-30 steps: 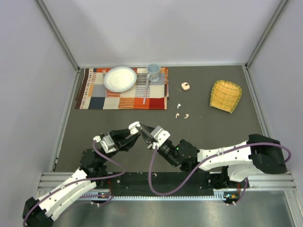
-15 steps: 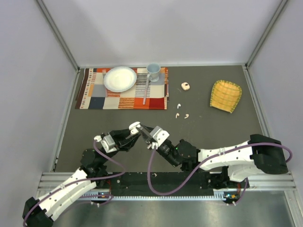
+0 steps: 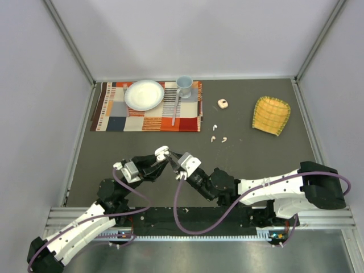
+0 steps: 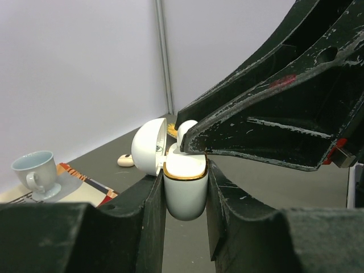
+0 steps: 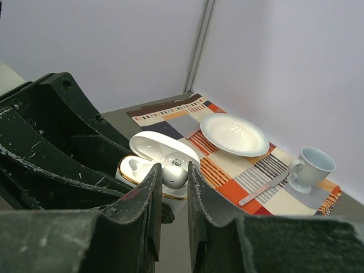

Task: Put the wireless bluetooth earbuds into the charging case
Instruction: Insert the right earbud into the right side groove of the charging case.

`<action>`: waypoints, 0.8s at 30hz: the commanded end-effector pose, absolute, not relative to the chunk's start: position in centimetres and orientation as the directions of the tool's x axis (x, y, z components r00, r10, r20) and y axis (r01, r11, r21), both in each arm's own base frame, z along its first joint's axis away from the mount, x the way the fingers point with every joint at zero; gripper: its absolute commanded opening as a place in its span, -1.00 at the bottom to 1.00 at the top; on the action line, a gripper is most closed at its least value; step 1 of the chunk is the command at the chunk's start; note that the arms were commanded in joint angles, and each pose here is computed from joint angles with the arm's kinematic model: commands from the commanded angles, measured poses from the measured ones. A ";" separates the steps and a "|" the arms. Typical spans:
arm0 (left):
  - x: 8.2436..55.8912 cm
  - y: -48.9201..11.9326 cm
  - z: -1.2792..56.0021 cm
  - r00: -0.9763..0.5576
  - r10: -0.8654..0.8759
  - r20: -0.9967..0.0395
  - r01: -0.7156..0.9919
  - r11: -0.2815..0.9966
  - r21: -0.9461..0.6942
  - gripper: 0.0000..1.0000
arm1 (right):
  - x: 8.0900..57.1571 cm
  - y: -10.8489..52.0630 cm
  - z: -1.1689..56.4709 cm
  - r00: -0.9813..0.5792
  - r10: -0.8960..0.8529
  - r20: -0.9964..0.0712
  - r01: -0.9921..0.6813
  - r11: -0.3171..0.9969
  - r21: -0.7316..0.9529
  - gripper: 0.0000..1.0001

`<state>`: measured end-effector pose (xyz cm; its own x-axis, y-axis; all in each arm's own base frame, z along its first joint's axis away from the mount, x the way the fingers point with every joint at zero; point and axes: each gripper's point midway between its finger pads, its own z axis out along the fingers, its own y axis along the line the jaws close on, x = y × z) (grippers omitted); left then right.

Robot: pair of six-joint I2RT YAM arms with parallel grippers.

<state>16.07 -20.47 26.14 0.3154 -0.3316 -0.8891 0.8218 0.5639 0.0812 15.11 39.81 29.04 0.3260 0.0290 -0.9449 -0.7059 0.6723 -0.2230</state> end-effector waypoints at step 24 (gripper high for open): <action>16.3 -19.7 26.0 0.357 -0.352 -0.865 0.794 0.603 0.082 -1.00 | 14.4 32.6 39.9 0.269 0.426 -0.864 -0.732 0.673 0.104 0.67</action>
<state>16.32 -19.90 27.15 0.3465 -0.3541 -0.8687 0.8017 0.5925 0.0782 14.04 35.90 36.32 0.2686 0.2936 -0.9174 -0.7485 0.6631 -0.0069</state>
